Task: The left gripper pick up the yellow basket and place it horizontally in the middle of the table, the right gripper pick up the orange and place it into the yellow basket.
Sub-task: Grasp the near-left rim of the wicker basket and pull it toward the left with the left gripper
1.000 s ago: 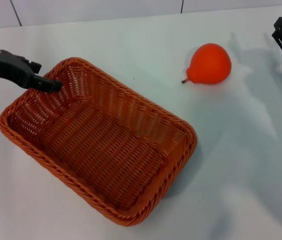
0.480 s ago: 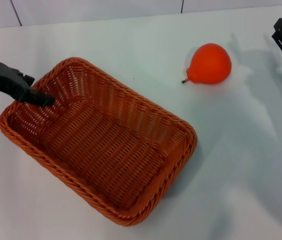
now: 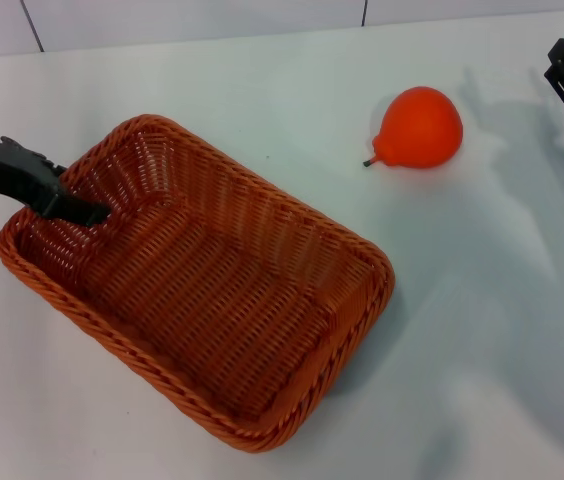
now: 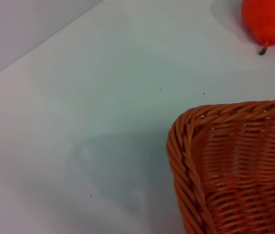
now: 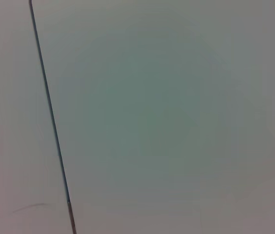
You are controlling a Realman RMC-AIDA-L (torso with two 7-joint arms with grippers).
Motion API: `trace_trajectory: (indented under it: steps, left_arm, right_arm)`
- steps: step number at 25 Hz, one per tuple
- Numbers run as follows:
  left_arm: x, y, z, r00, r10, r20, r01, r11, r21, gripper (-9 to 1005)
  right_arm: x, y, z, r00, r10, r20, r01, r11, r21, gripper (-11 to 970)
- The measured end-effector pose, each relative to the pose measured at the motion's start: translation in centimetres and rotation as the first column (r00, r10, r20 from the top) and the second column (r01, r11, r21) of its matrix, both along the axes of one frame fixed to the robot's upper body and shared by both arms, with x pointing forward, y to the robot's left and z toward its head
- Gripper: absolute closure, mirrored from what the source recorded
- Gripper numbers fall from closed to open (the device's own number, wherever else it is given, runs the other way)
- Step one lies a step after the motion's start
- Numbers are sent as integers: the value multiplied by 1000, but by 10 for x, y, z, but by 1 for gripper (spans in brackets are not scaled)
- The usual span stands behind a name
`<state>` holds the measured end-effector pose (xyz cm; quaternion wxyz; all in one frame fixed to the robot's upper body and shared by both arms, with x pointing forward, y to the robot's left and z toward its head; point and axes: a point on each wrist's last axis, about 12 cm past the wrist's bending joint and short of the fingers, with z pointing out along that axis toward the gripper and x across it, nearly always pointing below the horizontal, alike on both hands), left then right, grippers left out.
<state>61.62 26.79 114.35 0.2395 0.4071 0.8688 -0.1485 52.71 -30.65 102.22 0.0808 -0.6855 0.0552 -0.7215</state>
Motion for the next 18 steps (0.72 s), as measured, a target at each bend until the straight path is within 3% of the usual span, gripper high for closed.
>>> trace_trajectory:
  steps: [5, 10, 13, 18]
  left_arm:
    - [-1, 1, -1, 1000, 1, -3, -1, 1000, 1, 232]
    - [-3, 2, -1, 1000, 0, -7, -1, 1000, -1, 436]
    - [-4, 4, 0, 1000, 20, -15, -20, 1000, -15, 676]
    - [-3, 4, 3, 997, 64, -51, -66, 997, -35, 748]
  right_arm:
    - [0, 0, 0, 1000, 0, -2, 0, 1000, 1, 53]
    - [0, 0, 0, 1000, -1, -2, 1, 1000, 2, 55]
    - [0, 0, 0, 1000, -2, -3, 2, 1000, 2, 56]
    - [-1, -1, -1, 1000, -3, -5, 3, 1000, 1, 57]
